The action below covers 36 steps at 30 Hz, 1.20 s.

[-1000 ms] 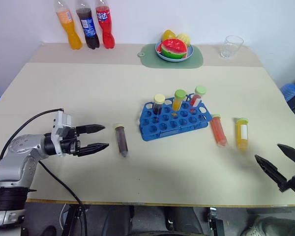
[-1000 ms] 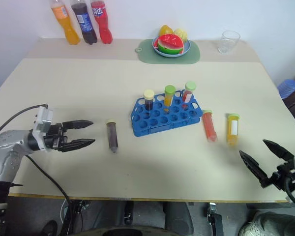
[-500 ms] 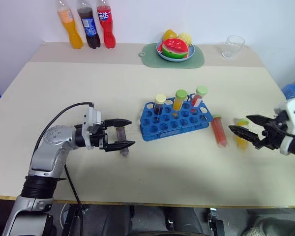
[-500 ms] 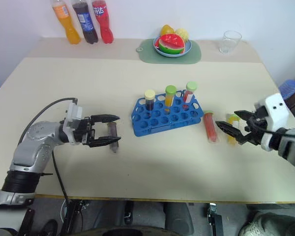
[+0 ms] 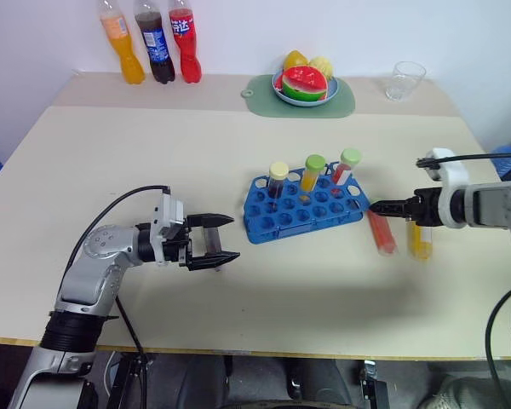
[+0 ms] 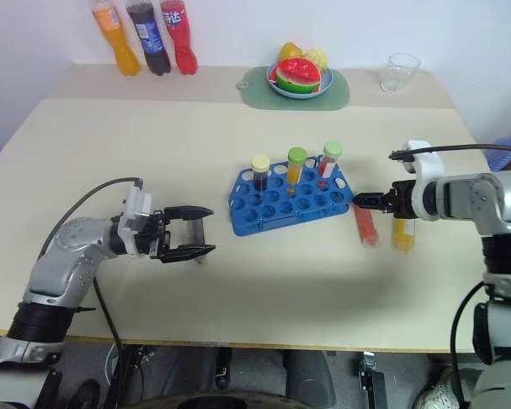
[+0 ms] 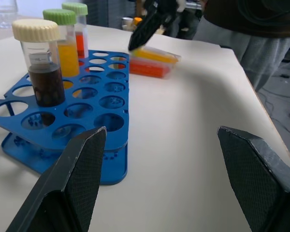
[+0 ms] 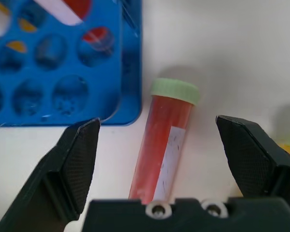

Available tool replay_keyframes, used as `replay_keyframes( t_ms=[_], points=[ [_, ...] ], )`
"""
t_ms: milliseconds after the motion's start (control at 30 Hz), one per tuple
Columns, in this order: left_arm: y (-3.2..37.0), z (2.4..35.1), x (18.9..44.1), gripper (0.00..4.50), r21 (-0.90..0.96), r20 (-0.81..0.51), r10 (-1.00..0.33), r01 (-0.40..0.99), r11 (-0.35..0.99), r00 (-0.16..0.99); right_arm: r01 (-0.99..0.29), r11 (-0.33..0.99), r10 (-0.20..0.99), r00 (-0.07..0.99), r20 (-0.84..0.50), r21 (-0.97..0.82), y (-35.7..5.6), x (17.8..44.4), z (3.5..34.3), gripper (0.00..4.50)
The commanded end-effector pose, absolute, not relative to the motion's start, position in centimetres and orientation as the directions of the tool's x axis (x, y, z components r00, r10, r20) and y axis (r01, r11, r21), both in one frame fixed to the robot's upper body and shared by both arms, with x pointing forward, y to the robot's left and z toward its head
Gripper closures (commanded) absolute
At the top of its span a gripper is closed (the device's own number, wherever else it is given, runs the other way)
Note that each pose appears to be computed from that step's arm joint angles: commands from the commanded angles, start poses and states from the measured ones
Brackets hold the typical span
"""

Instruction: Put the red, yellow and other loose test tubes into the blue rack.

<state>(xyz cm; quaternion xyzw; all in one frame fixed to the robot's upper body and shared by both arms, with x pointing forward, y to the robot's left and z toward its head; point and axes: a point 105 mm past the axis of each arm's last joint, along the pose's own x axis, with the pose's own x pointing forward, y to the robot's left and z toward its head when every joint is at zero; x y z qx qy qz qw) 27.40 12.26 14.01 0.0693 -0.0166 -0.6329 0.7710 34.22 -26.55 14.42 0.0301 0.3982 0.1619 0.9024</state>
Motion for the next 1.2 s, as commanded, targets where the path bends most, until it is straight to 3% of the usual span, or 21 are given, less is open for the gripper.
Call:
replay_keyframes(
  t_ms=[33,167,200,267,433,467,700,867,933,1000,1200],
  points=[
    [12.3,14.6,26.9,0.73,0.153,-0.058,-0.978,0.97,0.19,0.201,-0.254,0.954,0.286,0.627,-0.725,0.157,-27.2,34.9,14.2,0.26],
    [12.3,14.6,26.5,0.73,0.147,-0.055,-0.975,0.968,0.204,0.214,-0.252,0.958,0.263,0.582,-0.769,0.137,-27.4,35.4,12.3,0.26],
    [12.3,14.6,26.4,0.68,0.146,-0.054,-0.975,0.967,0.207,0.217,-0.257,0.958,0.26,0.57,-0.779,0.131,-27.4,35.4,11.8,0.52],
    [12.3,14.7,26.2,0.66,0.141,-0.051,-0.974,0.967,0.213,0.222,-0.278,0.95,0.275,0.54,-0.795,0.14,-27.1,35.3,11.1,1.15],
    [12.4,14.6,26.1,0.66,0.132,-0.054,-0.97,0.965,0.227,0.235,-0.318,0.938,0.297,0.533,-0.792,0.138,-26.2,35.5,11.2,3.58],
    [12.5,14.6,26.1,0.66,0.131,-0.054,-0.97,0.965,0.228,0.237,-0.33,0.935,0.299,0.538,-0.788,0.13,-26.2,35.6,11.4,3.73],
    [12.2,14.7,26.4,0.66,0.13,-0.045,-0.969,0.963,0.235,0.242,-0.366,0.93,0.302,0.701,-0.646,0.038,-26.4,36.2,16.7,3.73],
    [12.2,14.8,26.6,0.66,0.131,-0.043,-0.969,0.963,0.236,0.243,-0.282,0.953,0.2,0.853,-0.482,-0.105,-27.3,35.4,20.3,3.73],
    [12.1,14.8,26.7,0.66,0.132,-0.04,-0.969,0.963,0.236,0.243,-0.218,0.953,0.126,0.917,-0.379,-0.212,-27.9,34.8,21.1,3.73],
    [12.1,14.8,26.9,0.66,0.134,-0.04,-0.97,0.963,0.234,0.241,-0.222,0.965,0.187,0.957,-0.224,-0.141,-26.7,34.3,22.0,3.73],
    [11.8,15.0,27.6,0.66,0.138,-0.031,-0.971,0.964,0.229,0.235,-0.141,0.988,0.15,0.975,0.161,-0.065,-24.5,33.1,23.2,3.73]
  ],
)
